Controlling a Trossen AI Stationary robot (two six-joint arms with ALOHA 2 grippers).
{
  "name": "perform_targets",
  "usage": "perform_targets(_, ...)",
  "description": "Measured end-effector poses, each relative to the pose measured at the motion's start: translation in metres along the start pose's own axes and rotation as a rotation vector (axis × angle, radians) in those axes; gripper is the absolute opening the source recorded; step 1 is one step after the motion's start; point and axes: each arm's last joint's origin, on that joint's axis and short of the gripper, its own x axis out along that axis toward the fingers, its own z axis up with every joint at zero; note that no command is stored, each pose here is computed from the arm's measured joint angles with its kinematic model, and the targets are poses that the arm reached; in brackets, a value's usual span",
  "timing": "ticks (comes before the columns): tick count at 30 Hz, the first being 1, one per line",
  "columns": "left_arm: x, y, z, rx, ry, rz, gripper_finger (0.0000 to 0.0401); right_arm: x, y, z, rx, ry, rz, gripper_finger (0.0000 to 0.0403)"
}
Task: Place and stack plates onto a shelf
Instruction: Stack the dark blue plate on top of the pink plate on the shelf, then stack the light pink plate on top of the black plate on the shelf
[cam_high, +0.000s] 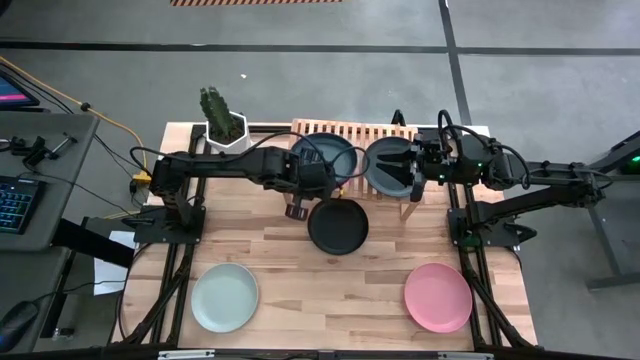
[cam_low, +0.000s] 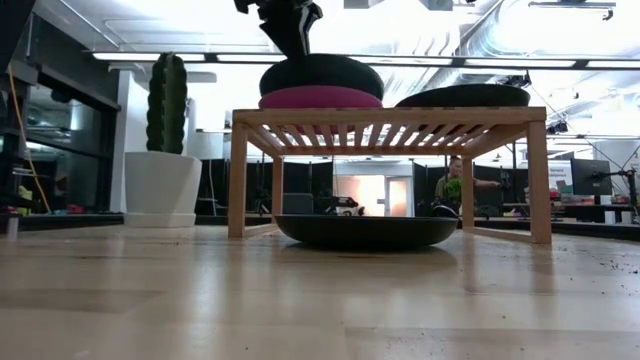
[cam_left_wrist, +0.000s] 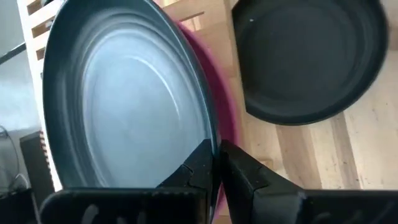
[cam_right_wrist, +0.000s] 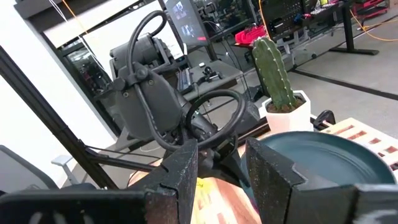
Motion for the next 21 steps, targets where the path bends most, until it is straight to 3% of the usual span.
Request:
perform_targets(7, 0.0, 0.0, 0.0, -0.003, -0.005, -0.004, 0.0044, 0.0, 0.0, 0.0, 0.001, 0.0, 0.0, 0.0119)
perform_targets(13, -0.004, 0.001, 0.0, -0.046, -0.001, -0.007, 0.0088, 0.0, 0.0, 0.0, 0.002, 0.0, 0.0, 0.0119)
perform_targets(18, -0.028, 0.007, -0.003, -0.164, -0.01, -0.041, 0.0124, 0.0, 0.0, 0.0, 0.021, -0.001, 0.001, 0.0119)
perform_targets(21, -0.052, 0.013, -0.009, -0.28, -0.1, -0.084, 0.0137, 0.0, 0.0, 0.0, 0.036, -0.001, 0.001, 0.0119)
